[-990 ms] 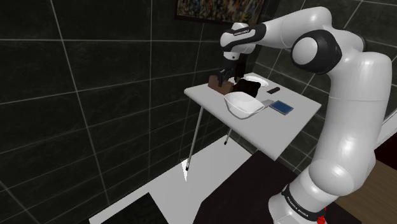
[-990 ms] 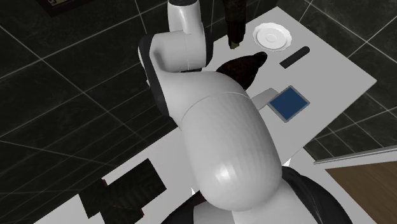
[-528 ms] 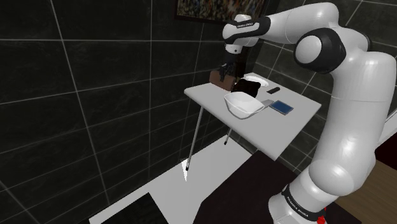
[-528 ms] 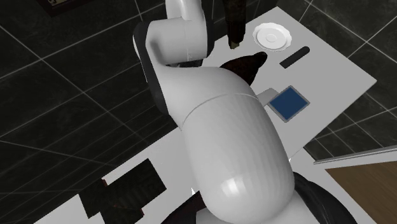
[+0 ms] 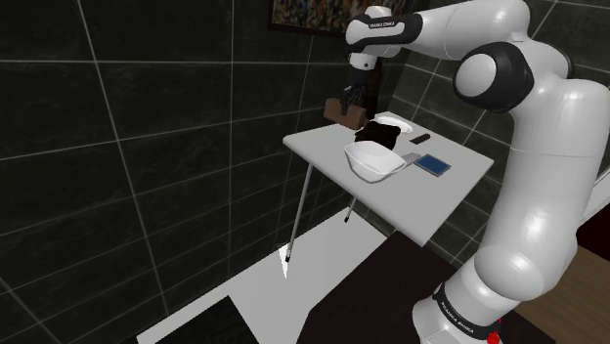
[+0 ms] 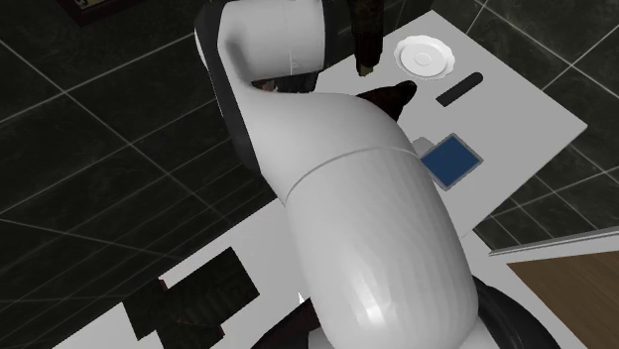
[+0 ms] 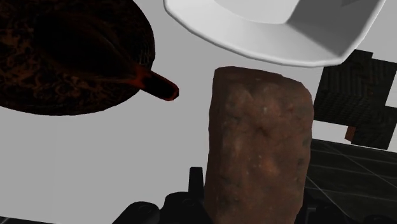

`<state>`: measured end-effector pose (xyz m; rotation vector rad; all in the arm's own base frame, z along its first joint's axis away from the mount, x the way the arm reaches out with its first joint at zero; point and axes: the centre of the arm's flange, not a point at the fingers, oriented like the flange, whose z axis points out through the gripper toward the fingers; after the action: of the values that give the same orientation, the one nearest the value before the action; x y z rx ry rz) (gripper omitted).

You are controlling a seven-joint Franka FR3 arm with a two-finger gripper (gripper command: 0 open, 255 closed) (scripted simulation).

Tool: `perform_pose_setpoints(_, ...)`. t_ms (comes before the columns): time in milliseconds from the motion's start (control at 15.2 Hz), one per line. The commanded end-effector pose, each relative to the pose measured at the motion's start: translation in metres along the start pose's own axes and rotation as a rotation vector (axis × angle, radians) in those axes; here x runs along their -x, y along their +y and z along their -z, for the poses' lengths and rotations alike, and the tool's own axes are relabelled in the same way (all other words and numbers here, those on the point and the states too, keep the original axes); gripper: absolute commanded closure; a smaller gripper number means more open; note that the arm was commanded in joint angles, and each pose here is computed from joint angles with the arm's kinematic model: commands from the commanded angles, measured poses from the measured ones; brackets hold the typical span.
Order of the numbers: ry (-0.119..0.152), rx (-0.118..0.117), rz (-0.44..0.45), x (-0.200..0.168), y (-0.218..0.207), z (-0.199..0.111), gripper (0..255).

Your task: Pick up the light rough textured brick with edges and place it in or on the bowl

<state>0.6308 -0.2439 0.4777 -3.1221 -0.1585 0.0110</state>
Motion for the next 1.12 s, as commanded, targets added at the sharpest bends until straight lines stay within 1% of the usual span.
perform_pose_setpoints(0, 0.001, 0.000, 0.000, 0.000, 0.000, 0.011, 255)
perform_pose_setpoints(330, 0.001, 0.000, 0.000, 0.000, 0.000, 0.037, 255)
perform_pose_setpoints(1056, 0.001, 0.000, 0.000, 0.142, -0.029, 0.047, 255)
